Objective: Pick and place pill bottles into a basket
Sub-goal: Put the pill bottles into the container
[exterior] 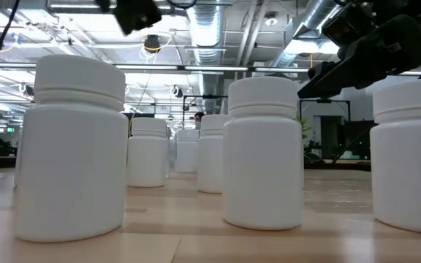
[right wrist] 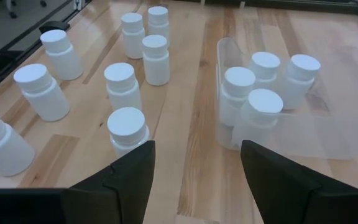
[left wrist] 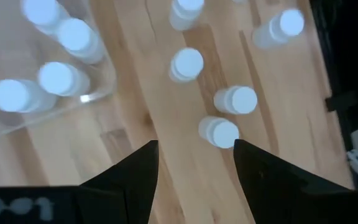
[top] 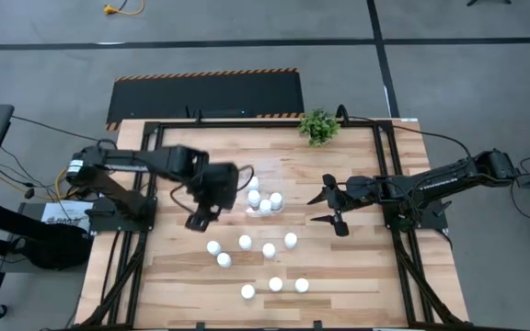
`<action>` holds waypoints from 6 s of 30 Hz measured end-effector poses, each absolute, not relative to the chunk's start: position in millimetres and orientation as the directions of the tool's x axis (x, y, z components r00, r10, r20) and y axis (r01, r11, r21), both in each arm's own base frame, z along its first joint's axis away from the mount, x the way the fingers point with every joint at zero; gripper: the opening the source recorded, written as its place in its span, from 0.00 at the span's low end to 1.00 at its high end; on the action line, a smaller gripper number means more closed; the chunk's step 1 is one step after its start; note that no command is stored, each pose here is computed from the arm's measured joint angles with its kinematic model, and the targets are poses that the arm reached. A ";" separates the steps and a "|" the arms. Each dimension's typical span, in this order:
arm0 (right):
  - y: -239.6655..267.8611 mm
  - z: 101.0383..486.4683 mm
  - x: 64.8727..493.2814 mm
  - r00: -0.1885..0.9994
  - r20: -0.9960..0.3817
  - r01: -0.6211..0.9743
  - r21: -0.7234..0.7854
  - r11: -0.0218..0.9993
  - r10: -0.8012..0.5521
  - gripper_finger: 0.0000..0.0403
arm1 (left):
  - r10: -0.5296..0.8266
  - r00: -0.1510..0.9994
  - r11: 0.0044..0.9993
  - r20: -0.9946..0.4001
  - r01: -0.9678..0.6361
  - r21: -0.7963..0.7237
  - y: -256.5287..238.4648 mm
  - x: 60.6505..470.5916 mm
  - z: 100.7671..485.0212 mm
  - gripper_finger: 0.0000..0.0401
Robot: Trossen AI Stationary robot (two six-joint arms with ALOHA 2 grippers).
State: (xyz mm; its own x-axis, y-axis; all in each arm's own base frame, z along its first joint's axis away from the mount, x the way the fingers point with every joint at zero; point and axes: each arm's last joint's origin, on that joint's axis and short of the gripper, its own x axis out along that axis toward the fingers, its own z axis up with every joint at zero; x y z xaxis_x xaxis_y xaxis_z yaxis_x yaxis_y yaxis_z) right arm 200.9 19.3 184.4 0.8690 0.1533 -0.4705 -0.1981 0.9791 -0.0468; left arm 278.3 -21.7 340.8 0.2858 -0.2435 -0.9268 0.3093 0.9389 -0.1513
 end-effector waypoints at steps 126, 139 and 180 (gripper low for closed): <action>28.2 187.8 199.5 0.792 -0.412 -0.512 -0.043 0.858 0.451 0.57 | -0.186 0.257 0.803 -0.948 0.596 0.004 -94.4 245.8 207.2 0.63; 28.2 187.8 199.5 0.792 -0.412 -0.512 -0.043 0.858 0.451 0.57 | -0.181 0.276 0.790 -0.944 0.613 0.028 -94.8 247.6 207.3 0.66; 28.1 187.6 199.4 0.790 -0.415 -0.512 -0.042 0.858 0.451 0.57 | -0.199 0.221 0.773 -0.955 0.635 -0.014 -98.0 254.0 192.9 0.53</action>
State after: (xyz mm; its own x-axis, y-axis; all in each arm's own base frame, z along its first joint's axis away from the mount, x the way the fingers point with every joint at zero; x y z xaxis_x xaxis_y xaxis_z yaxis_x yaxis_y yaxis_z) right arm 199.4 28.1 187.6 0.7904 0.4510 -0.4146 -0.5116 0.8582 -0.0419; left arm 254.0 -98.0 192.9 0.2206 -0.1990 -0.9548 0.6346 0.7727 -0.0144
